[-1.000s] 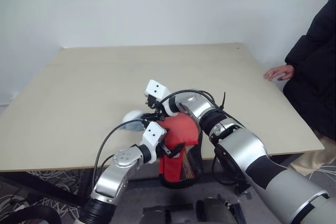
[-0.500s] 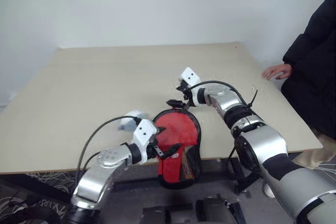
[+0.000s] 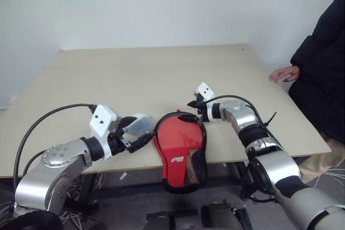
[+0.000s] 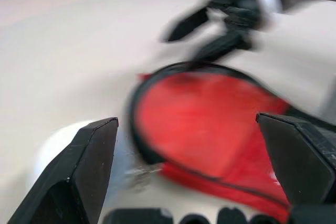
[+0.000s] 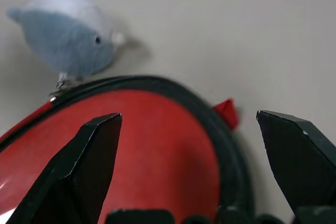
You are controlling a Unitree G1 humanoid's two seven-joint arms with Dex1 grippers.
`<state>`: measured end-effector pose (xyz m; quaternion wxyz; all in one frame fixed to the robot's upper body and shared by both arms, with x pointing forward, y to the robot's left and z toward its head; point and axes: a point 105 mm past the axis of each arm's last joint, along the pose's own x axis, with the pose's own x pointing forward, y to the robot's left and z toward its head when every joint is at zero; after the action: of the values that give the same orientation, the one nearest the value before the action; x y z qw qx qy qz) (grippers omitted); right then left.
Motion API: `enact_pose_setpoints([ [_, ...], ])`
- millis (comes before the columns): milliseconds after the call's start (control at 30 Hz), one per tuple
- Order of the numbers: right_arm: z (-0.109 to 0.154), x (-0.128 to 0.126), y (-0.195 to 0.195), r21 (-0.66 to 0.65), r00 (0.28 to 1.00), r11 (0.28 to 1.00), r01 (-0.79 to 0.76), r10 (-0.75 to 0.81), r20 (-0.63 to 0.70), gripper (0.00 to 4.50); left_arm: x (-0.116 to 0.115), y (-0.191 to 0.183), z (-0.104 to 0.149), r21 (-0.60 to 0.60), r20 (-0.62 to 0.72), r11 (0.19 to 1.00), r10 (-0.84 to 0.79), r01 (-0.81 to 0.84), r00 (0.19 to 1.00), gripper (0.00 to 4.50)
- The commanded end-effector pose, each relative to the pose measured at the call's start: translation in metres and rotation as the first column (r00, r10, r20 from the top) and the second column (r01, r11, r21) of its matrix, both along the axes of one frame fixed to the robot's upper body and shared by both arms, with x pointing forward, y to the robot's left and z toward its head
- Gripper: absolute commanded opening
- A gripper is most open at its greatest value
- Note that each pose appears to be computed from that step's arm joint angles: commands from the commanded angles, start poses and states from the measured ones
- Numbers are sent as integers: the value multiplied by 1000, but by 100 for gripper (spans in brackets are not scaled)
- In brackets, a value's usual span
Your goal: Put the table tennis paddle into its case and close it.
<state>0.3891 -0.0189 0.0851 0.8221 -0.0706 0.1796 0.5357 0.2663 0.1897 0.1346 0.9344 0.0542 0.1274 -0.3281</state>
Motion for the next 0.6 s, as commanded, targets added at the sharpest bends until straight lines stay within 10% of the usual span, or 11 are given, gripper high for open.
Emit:
enact_pose_setpoints([
  [33,13,-10,13,20,997,999,-49,48,54,445,13,11,4,6,60,998,69,-69,996,450],
  [600,-17,-54,31,-12,996,996,-93,93,-13,445,53,14,-45,112,83,977,175,-183,981,450],
])
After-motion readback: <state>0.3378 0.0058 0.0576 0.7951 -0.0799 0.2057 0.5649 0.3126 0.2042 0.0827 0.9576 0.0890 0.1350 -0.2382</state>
